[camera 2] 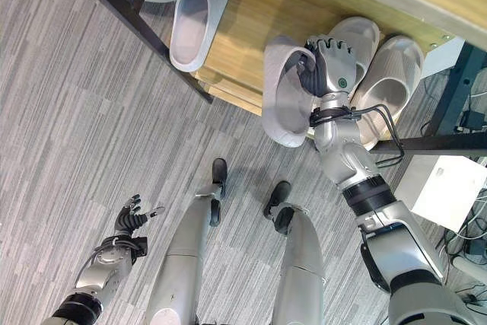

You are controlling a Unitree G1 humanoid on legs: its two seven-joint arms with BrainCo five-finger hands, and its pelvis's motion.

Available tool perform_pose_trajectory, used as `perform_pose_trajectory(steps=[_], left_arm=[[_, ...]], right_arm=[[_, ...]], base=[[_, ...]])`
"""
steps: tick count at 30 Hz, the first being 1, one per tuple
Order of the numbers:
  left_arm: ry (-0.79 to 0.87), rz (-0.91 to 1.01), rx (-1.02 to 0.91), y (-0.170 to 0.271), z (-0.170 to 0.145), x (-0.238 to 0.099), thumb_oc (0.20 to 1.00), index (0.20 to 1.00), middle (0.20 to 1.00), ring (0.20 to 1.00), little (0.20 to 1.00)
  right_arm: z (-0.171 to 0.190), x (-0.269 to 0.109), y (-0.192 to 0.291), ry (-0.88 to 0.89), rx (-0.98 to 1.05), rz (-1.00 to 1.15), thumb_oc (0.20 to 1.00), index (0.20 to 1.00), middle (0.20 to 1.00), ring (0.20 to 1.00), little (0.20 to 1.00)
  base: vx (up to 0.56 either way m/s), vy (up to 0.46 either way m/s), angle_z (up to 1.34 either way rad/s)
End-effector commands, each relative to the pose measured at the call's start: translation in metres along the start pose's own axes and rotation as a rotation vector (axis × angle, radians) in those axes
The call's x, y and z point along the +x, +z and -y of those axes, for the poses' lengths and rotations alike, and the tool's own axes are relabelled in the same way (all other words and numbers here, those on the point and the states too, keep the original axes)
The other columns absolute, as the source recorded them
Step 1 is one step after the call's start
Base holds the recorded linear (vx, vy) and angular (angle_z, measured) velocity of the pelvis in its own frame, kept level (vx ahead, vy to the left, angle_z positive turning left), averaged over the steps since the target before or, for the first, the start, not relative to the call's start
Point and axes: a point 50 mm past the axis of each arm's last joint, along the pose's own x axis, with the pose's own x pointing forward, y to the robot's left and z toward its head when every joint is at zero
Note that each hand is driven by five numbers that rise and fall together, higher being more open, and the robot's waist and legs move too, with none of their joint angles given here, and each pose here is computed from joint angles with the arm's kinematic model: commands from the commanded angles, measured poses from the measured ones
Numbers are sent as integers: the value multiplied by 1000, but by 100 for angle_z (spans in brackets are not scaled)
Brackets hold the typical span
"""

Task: Arrange the slippers neatly on the shoe rack.

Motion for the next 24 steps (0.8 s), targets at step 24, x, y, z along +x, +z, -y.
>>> perform_pose_trajectory(steps=[24], left_arm=[[-28, 33, -88, -14, -22, -26, 1000, 1000, 1000, 1000, 1000]], right_arm=[[38, 61, -38, -50, -330, -114, 200, 200, 200, 200, 200]], base=[[20, 3, 10]])
